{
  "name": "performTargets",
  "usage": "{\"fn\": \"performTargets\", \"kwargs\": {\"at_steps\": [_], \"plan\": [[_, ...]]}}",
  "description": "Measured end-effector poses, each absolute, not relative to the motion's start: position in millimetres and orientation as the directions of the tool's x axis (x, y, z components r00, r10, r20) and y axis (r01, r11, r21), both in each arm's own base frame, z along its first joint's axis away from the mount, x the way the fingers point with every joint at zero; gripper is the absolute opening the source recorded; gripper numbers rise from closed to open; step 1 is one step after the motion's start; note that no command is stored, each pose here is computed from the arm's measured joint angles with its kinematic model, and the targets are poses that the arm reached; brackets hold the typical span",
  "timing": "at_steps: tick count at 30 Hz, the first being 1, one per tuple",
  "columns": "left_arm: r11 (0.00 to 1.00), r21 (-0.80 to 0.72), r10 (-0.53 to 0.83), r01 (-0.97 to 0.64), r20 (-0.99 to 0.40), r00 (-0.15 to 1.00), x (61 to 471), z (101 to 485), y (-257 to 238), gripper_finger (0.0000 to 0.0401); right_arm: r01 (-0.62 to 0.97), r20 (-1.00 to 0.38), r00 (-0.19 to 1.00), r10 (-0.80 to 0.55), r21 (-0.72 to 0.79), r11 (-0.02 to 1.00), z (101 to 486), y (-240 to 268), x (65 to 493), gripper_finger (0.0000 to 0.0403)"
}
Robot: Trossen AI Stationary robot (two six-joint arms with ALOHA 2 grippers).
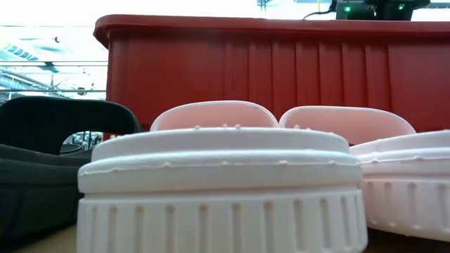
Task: Pick and place slides into bin
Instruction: Adjust the red bin on the table
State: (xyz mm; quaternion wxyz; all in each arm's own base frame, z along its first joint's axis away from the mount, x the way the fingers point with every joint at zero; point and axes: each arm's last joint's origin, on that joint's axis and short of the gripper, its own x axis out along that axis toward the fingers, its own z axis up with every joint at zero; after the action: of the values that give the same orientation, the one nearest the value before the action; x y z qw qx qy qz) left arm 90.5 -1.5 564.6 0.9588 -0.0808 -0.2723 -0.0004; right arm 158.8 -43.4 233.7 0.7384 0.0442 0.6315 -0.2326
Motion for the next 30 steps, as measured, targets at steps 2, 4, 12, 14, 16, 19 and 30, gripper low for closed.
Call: {"fn": "performTargets", "kwargs": {"at_steps": [2,4,12,14,16,19,30], "plan": [[0.987,-0.155,0.044,0.044,0.522,0.852,90.5,564.6,-1.5,0.0186,0.417,-0.952,0.138,-0.273,-0.194,0.888,236.2,-42.8,159.3,0.0216],[0.987,-0.155,0.044,0.044,0.522,0.852,90.5,564.6,-1.5,0.0186,0.439,-0.947,0.179,-0.268,-0.167,0.883,239.2,-42.3,158.8,0.0216],[0.988,-0.151,0.043,0.042,0.522,0.852,90.5,564.6,-1.5,0.0186,0.483,-0.88,0.418,-0.226,0.004,0.876,257.6,-39.4,158.2,0.0211],[0.988,-0.151,0.043,0.042,0.522,0.852,90.5,564.6,-1.5,0.0186,0.477,-0.827,0.523,-0.205,0.084,0.875,265.4,-38.9,161.6,0.0211],[0.988,-0.151,0.044,0.041,0.522,0.852,90.5,564.6,-1.5,0.0186,0.45,-0.753,0.634,-0.179,0.171,0.877,275.4,-38.1,164.9,0.021],[0.988,-0.151,0.043,0.042,0.522,0.852,90.5,564.5,-1.5,0.0186,0.404,-0.631,0.76,-0.158,0.267,0.875,291.2,-36.7,164.8,0.021],[0.986,-0.16,0.043,0.041,0.487,0.872,92.6,561.2,-1.6,0.0186,0.496,-0.596,0.763,-0.25,0.293,0.817,330.3,-25.3,102.6,0.021]]}}
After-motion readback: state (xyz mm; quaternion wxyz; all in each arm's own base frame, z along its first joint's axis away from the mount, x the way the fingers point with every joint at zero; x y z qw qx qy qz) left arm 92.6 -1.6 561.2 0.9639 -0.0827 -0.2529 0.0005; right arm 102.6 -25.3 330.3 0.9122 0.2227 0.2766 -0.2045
